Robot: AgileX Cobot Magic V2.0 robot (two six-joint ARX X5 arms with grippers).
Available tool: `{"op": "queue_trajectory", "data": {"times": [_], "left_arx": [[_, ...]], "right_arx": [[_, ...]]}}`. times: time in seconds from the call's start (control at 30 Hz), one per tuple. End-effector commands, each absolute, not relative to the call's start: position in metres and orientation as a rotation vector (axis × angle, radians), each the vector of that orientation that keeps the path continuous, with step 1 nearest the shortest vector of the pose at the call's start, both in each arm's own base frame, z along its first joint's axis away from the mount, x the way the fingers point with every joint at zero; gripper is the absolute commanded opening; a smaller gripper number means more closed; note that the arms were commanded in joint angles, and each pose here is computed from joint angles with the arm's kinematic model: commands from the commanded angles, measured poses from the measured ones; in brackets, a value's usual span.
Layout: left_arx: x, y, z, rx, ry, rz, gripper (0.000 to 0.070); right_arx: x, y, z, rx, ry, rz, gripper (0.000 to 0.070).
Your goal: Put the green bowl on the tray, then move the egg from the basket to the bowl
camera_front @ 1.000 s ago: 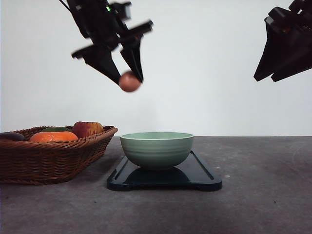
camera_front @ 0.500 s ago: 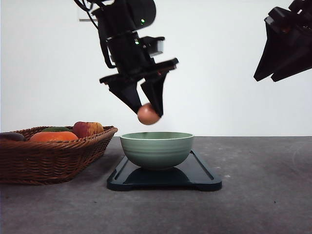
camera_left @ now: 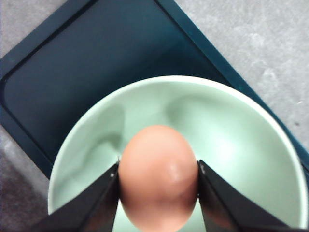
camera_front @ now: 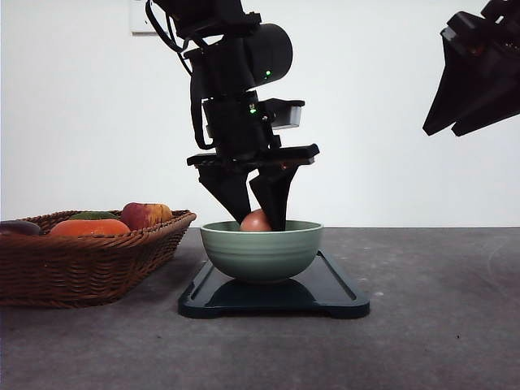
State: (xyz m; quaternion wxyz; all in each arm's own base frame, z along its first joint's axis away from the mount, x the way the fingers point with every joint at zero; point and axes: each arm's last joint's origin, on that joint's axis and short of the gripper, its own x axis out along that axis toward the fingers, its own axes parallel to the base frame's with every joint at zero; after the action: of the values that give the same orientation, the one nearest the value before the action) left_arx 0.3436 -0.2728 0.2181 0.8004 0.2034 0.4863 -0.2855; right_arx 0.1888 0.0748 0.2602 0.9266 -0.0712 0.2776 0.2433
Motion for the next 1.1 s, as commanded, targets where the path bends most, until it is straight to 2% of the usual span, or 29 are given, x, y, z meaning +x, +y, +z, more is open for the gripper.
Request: {"op": "queue_trajectory", "data": {"times": [0.0, 0.33, 0.97, 1.07], "left_arx": [[0.348, -0.281, 0.211, 0.454, 1.038, -0.624, 0.0188], [0.351, -0.284, 0.207, 0.447, 1.022, -0.625, 0.0188], [0.353, -0.286, 0.183, 0.461, 1.087, -0.613, 0.0189], [0.353, -0.287, 0.183, 0.462, 1.087, -0.615, 0.0217]], "right_arx": [[0.190, 0.076, 0.260, -0.154, 0.563, 0.506, 0.0275], [0.190, 0.076, 0.260, -0.153, 0.563, 0.506, 0.0275], [0.190, 0.076, 0.260, -0.154, 0.564, 0.506, 0.0275], [0.190, 0.076, 0.260, -0.154, 0.564, 0.506, 0.0275]]}}
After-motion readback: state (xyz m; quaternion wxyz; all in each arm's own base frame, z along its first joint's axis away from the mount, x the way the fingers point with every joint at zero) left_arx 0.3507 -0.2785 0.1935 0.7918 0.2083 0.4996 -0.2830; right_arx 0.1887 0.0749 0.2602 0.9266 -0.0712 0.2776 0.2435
